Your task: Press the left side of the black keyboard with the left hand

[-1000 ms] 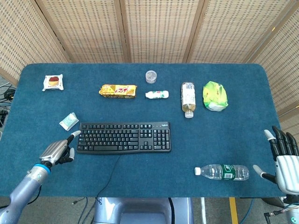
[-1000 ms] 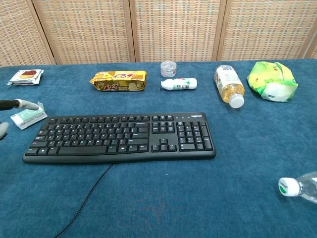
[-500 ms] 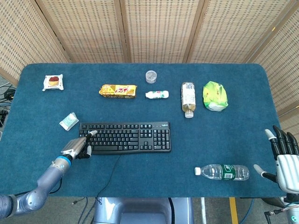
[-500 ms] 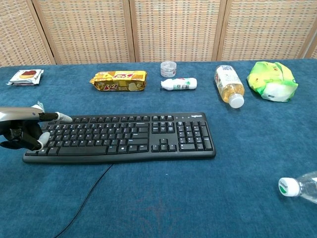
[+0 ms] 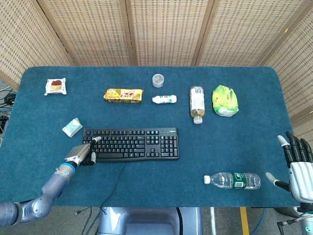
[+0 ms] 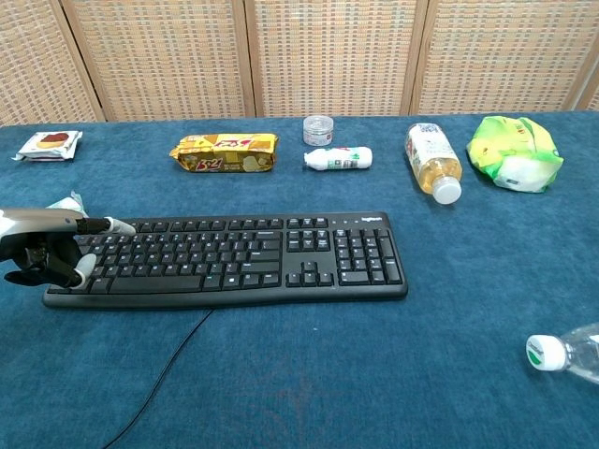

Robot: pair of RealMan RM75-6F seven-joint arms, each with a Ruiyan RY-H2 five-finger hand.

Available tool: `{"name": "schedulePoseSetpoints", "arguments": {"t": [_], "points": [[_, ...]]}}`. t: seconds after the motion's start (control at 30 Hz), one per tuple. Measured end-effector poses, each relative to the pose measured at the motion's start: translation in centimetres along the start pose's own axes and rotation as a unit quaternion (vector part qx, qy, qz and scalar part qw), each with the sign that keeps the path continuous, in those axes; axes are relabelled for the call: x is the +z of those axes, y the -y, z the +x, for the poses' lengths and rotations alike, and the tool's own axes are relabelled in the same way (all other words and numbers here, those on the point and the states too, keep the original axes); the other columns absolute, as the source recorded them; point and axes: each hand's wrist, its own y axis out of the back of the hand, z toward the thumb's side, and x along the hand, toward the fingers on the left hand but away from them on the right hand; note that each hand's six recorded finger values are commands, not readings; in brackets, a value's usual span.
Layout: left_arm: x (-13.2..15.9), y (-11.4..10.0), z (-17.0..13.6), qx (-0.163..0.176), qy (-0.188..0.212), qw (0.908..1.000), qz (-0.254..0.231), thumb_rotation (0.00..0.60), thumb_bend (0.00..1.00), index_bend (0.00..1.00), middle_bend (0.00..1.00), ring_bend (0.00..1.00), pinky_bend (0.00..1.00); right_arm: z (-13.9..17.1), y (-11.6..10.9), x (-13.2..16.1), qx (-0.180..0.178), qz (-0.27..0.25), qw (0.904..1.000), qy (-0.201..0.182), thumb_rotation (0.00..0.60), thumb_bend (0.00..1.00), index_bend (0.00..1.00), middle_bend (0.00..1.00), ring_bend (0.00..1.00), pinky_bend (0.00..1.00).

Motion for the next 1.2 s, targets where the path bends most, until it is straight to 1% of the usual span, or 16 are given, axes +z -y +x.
{"name": "schedulePoseSetpoints", "arguments": {"t": [0.4, 1.2], "points": [[-0.6, -0.2, 0.3, 0.005, -0.008, 1.0, -0.001, 0.6, 0.76, 0.0, 0.93, 0.94, 0.93, 0.0, 0.0, -0.1, 0.0, -0.001, 1.0, 0.001, 0.6, 0.0, 0.0, 0.0, 0.0, 0.0], [-1.2, 0.0, 0.7, -0.004, -0.021, 0.9997, -0.006, 0.6, 0.75, 0.0, 0.93, 0.94, 0.93, 0.0, -0.1, -0.2, -0.001, -0.003, 1.0, 0.002, 0.6, 0.0, 0.0, 0.0, 0.0, 0.0]]}}
